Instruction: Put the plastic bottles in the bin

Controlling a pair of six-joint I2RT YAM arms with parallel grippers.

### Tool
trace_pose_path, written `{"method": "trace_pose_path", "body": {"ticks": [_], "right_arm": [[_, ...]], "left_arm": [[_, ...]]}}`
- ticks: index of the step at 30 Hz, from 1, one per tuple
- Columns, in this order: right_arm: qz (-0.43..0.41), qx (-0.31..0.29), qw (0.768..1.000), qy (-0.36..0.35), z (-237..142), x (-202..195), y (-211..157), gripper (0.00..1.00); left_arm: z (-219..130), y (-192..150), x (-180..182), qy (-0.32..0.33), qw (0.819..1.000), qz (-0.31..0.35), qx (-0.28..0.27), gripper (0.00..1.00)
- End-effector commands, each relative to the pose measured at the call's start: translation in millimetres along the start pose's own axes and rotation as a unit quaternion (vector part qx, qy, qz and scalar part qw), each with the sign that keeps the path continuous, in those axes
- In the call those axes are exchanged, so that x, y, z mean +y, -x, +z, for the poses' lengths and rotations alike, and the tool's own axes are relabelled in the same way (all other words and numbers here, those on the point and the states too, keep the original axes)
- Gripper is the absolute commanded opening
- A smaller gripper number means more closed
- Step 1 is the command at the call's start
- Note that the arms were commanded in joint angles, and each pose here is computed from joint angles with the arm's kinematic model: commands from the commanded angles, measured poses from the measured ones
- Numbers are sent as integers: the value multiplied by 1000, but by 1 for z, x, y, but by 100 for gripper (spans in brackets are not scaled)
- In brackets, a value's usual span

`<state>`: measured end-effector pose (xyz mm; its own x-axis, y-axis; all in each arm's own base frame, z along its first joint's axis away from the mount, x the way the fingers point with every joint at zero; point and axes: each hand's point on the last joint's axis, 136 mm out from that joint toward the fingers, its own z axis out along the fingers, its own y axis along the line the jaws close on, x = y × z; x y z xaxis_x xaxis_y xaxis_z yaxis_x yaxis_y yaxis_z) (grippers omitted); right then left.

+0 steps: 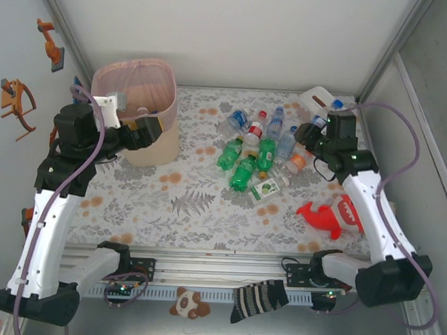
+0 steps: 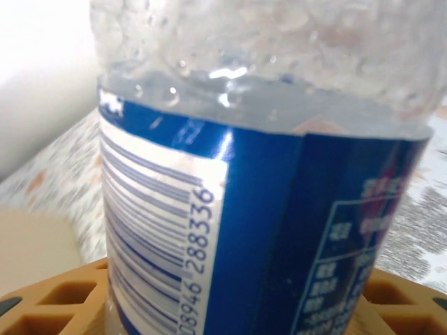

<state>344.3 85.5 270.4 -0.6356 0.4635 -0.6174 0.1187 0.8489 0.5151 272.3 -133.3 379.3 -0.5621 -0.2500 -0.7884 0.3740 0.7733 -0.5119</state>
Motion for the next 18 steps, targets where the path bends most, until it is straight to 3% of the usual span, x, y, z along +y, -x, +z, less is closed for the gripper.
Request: {"method": "trace_pose_path", "body": {"ticks": [1, 8, 11, 18], "right_arm": [[-157, -6, 979, 131, -33, 51, -7, 47], [-285, -31, 913, 290, -93, 102, -33, 42], [-327, -33, 874, 357, -122, 122, -46, 40], [-382, -62, 793, 470, -183, 155, -64, 38]], "left_arm": [[-3, 9, -29, -73, 997, 26, -19, 90], [-9, 14, -74, -194, 978, 61, -37, 86], [-10, 14, -96, -240, 967, 83, -34, 85], [-14, -7, -164, -343, 924, 168, -15, 87]]}}
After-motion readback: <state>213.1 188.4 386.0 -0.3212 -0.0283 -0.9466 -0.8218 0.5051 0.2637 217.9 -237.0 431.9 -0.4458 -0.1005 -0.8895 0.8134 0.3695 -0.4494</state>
